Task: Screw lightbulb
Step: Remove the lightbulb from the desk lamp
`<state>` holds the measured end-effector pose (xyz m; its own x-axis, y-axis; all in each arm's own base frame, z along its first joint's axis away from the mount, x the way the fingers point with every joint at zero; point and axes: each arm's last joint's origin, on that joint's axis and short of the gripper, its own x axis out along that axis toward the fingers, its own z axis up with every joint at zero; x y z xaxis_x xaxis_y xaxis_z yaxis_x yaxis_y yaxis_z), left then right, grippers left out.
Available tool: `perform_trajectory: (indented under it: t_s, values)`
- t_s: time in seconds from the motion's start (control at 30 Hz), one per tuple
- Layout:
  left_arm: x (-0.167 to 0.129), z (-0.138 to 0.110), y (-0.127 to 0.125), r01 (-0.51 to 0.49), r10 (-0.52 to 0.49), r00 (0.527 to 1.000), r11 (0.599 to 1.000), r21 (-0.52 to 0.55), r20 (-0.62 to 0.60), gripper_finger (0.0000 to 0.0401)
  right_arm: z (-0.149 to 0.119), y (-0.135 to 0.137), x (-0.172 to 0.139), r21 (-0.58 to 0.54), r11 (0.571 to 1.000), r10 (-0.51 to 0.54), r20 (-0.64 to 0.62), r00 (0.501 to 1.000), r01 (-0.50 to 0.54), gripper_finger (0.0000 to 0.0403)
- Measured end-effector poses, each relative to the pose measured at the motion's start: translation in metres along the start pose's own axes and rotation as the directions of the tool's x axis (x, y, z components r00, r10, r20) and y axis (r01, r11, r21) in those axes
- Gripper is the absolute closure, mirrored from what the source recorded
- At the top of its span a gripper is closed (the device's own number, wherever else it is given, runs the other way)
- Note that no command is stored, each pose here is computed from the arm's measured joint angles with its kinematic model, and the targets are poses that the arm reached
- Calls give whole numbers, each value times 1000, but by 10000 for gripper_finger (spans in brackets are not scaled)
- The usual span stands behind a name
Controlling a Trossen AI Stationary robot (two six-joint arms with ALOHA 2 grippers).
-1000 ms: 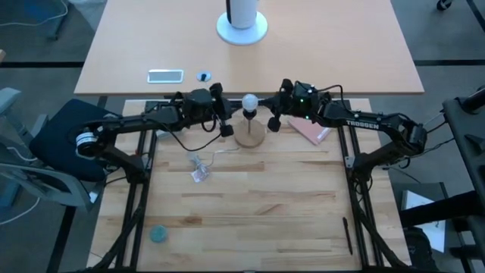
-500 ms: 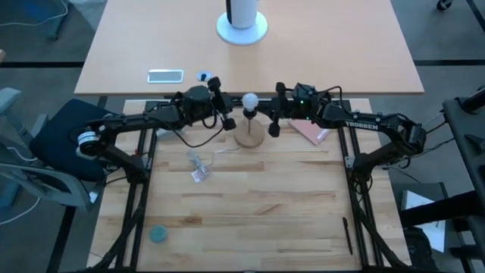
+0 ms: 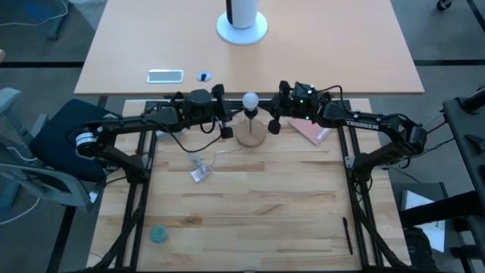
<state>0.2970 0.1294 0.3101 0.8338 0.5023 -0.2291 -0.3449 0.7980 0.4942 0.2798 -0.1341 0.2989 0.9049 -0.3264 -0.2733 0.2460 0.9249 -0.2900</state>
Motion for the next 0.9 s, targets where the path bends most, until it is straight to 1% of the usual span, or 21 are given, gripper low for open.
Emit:
perform_trajectory:
  t_s: [0.1, 0.27, 0.37, 0.5, 0.6, 0.9]
  values:
    - [5, -4, 6, -87, 87, 996, 996, 10, -24, 401, 1, 3, 0, -4, 999, 47, 19, 999, -47, 403]
    - [19, -10, 5, -101, 101, 995, 995, 4, 2, 401, 4, 4, 0, -8, 998, 59, 41, 997, -58, 403]
    - [24, -12, 2, -88, 88, 996, 996, 11, 9, 401, 5, 3, 0, -1, 999, 51, 54, 997, -51, 403]
    - [25, -10, 1, -28, 28, 998, 1000, 6, 61, 401, 5, 3, -1, 5, 999, 46, 57, 997, -47, 403]
    - [24, -9, 0, -12, 12, 997, 1000, 0, 73, 401, 5, 3, -1, 7, 999, 52, 53, 997, -53, 403]
    - [23, -11, -3, 28, -27, 998, 1000, -12, 48, 401, 5, 2, -1, 15, 1000, 24, 44, 999, -25, 403]
